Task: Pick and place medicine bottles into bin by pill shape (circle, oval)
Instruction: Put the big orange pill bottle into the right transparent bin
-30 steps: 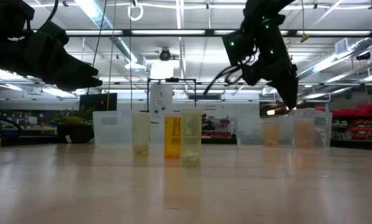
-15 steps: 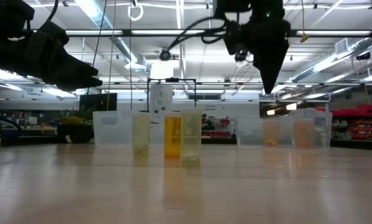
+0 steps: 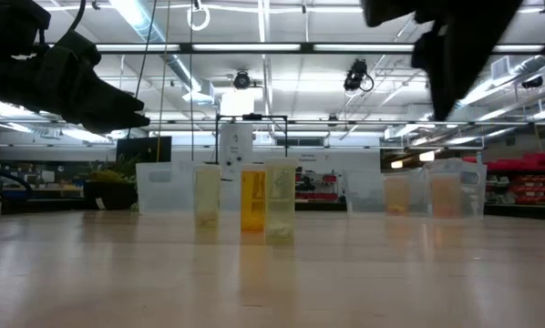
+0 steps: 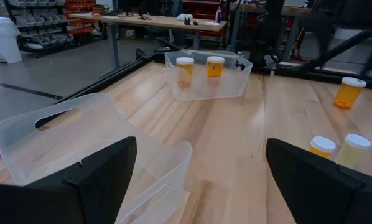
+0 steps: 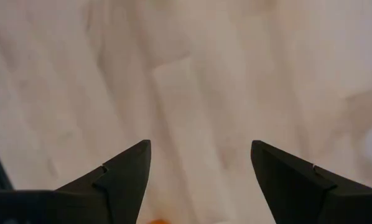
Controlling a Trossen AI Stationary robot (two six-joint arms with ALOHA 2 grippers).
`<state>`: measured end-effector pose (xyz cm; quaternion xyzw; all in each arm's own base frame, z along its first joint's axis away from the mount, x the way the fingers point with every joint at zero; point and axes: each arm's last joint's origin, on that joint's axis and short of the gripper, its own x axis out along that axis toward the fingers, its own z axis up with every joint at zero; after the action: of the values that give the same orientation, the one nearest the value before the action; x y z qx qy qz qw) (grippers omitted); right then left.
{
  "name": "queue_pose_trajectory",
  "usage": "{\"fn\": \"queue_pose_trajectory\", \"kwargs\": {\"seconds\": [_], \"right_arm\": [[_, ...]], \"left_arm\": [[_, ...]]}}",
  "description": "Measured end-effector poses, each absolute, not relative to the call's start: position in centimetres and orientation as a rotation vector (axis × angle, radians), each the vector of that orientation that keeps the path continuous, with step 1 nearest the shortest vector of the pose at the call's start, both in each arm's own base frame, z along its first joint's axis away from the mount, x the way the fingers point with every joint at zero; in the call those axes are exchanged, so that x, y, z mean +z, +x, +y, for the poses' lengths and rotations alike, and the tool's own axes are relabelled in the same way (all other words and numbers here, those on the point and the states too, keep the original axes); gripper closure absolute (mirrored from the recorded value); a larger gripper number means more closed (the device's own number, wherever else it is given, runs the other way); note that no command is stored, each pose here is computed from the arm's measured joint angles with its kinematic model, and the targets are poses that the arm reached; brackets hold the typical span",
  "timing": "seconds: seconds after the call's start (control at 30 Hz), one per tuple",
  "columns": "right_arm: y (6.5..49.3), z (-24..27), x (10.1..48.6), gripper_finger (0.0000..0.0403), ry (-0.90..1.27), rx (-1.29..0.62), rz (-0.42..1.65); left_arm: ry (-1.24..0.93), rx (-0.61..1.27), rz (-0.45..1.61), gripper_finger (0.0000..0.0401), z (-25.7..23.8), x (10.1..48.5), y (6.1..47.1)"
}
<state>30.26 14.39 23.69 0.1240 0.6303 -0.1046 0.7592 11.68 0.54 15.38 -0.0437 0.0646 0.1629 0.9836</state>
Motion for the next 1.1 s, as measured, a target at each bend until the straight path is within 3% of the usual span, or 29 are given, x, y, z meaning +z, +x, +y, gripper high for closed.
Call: {"fn": "queue_pose_trajectory", "kwargs": {"seconds": [0.3, 0.9, 1.1], "right_arm": [[28.5, 19.4, 21.2, 0.0118, 0.356, -0.269, 1.498], [22.2, 24.0, 22.5, 0.0118, 0.561, -0.466, 1.66], [20.7, 24.6, 21.0, 0.0118, 0.59, -0.537, 1.698]], "left_arm": [[-0.087, 0.328, 0.13, 0.0032, 0.5, 15.4, 11.7], [-0.087, 0.328, 0.131, 0.0032, 0.5, 15.4, 11.7], [-0.088, 0.327, 0.13, 0.0032, 0.5, 15.4, 11.7]]}}
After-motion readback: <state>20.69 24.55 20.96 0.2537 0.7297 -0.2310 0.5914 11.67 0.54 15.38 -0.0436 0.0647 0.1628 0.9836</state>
